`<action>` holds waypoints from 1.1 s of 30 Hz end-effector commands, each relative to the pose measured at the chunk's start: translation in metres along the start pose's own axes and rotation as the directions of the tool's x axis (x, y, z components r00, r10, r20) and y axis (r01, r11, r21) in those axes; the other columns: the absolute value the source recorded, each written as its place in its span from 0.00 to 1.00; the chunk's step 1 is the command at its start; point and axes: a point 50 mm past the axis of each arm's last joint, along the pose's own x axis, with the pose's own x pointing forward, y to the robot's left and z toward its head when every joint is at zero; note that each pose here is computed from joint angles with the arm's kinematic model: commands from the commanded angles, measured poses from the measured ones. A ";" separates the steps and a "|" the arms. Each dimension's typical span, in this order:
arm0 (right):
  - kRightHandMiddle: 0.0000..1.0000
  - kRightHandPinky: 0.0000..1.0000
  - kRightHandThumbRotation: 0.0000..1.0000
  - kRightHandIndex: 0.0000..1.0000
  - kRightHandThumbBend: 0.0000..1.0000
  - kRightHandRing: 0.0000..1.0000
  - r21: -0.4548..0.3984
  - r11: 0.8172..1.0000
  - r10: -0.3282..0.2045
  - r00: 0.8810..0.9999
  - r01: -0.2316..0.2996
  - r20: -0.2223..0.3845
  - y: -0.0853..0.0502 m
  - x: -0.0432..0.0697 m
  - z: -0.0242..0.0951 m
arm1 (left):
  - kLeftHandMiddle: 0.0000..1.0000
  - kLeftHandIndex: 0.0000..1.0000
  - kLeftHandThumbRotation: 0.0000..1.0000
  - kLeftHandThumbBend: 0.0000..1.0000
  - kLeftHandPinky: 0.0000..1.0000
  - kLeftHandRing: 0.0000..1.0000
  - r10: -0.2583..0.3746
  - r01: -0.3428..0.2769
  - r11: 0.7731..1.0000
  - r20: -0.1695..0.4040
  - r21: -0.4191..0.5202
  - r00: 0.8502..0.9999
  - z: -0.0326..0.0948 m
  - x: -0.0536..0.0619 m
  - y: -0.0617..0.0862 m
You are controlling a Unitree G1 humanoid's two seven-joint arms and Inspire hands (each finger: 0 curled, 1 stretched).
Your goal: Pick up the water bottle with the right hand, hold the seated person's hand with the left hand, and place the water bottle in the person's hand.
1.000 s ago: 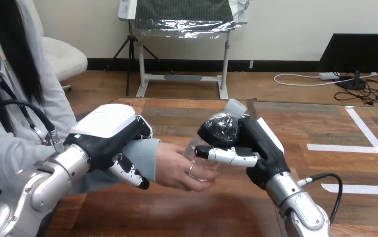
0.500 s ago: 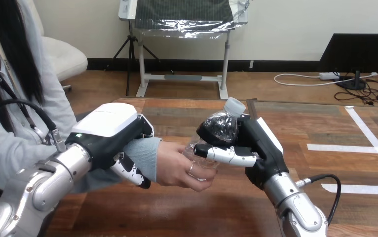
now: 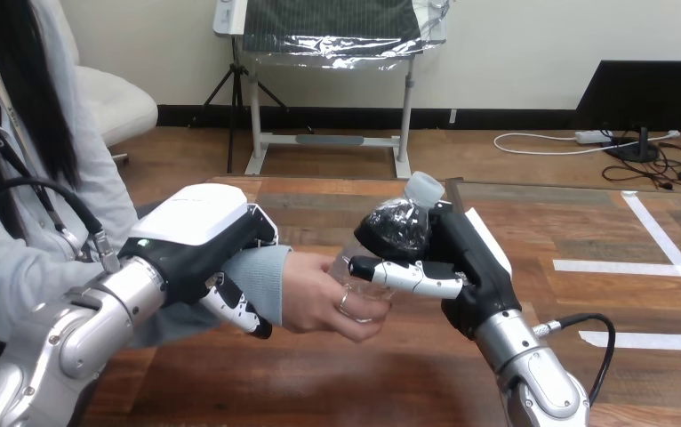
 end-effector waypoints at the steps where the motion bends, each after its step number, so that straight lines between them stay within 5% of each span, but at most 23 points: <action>1: 0.41 0.26 0.00 0.43 0.70 0.31 -0.012 0.996 0.089 0.983 -0.089 0.162 0.029 0.029 0.033 | 0.33 0.32 0.00 0.84 0.21 0.26 0.232 -0.241 0.969 0.145 0.050 0.962 0.031 0.016 0.059; 18: 0.42 0.27 0.00 0.44 0.69 0.33 -0.011 0.998 0.055 0.989 -0.054 0.135 0.023 0.030 0.032 | 0.33 0.33 0.00 0.85 0.24 0.27 0.221 -0.230 0.972 0.142 0.051 0.965 0.028 0.014 0.055; 26: 0.46 0.28 0.00 0.47 0.73 0.36 -0.074 0.997 0.037 0.990 -0.027 0.138 0.019 0.029 0.034 | 0.37 0.37 0.00 0.85 0.29 0.31 0.201 -0.210 0.976 0.121 0.066 0.972 0.026 0.011 0.054; 33: 0.56 0.39 0.00 0.55 0.78 0.48 -0.113 0.994 0.022 0.990 -0.006 0.142 0.018 0.029 0.035 | 0.45 0.49 0.02 0.88 0.37 0.40 0.201 -0.208 0.976 0.109 0.058 0.974 0.026 0.009 0.054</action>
